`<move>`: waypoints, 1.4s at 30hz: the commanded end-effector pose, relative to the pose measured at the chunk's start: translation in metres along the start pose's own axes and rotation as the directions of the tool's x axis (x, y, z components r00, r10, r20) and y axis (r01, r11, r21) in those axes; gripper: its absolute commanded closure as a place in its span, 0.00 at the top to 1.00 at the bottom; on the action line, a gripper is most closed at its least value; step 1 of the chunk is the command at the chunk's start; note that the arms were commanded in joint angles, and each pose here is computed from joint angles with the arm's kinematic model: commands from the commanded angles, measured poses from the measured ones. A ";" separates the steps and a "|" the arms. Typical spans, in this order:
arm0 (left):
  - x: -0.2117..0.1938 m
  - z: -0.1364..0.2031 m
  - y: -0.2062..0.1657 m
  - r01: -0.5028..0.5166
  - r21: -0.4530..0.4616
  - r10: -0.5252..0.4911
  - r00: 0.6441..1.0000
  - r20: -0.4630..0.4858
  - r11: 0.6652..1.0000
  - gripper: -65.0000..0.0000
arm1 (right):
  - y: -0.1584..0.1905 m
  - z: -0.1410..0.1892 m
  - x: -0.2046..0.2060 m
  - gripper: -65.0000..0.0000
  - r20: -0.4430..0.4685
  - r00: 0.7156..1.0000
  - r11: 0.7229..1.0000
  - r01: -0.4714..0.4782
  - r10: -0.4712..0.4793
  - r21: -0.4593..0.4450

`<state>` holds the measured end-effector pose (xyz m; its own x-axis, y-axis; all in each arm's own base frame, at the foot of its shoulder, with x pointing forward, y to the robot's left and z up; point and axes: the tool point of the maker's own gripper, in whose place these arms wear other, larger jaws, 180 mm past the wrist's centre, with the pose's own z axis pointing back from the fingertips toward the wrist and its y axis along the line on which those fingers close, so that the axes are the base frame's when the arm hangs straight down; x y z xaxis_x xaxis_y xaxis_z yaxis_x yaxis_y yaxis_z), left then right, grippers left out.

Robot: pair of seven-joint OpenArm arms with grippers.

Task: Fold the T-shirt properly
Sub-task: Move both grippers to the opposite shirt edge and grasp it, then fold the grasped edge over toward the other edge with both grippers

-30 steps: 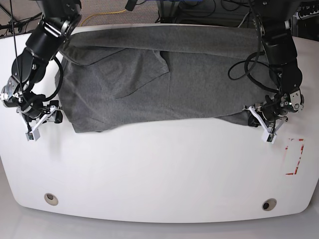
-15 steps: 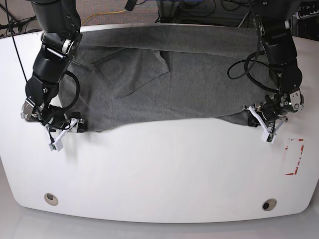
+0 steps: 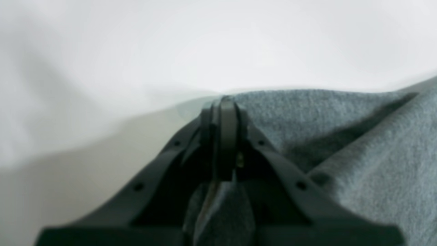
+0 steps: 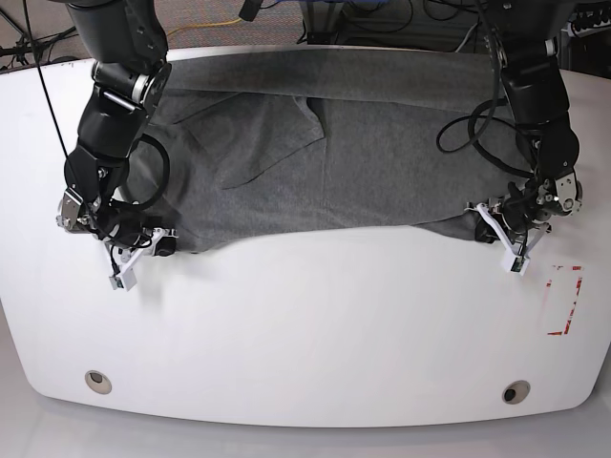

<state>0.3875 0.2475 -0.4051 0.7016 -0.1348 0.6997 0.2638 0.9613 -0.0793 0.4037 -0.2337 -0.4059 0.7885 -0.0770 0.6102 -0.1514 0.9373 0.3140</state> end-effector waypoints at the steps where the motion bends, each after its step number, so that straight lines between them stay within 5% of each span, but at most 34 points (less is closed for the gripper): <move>1: 0.017 0.009 0.015 0.003 0.036 -0.004 0.999 0.036 0.999 0.00 | -0.007 0.012 0.030 0.00 0.070 0.997 1.000 -0.026 0.028 -0.017; 10: 0.053 0.026 0.045 -0.067 0.094 0.053 0.988 0.142 0.993 0.00 | -0.030 0.036 0.061 0.00 0.109 0.992 0.996 -0.054 0.062 -0.076; 20: 0.104 0.055 0.055 0.007 0.158 -0.046 0.967 0.250 0.987 0.00 | -0.029 0.050 0.094 0.00 0.137 0.983 0.988 -0.111 0.124 -0.103; 26: 0.130 0.075 0.054 0.053 0.201 -0.115 0.945 0.306 0.978 0.00 | -0.005 0.059 0.118 0.00 0.129 0.949 0.953 -0.271 0.288 -0.137; 33: 0.149 0.093 0.051 0.099 0.241 -0.180 0.922 0.344 0.965 0.00 | 0.003 0.080 0.126 0.00 0.101 0.921 0.915 -0.353 0.377 -0.196; 42: 0.137 0.117 0.050 0.153 0.313 -0.231 0.946 0.228 0.937 0.00 | 0.009 0.096 0.098 0.00 0.052 0.891 0.870 -0.427 0.452 -0.247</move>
<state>0.4188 0.2949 -0.2597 0.5018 -0.2668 0.8228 0.1806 0.9626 0.2020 0.4173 -0.2567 -0.2957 0.6425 0.3162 0.6980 -0.3361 0.9349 -0.1141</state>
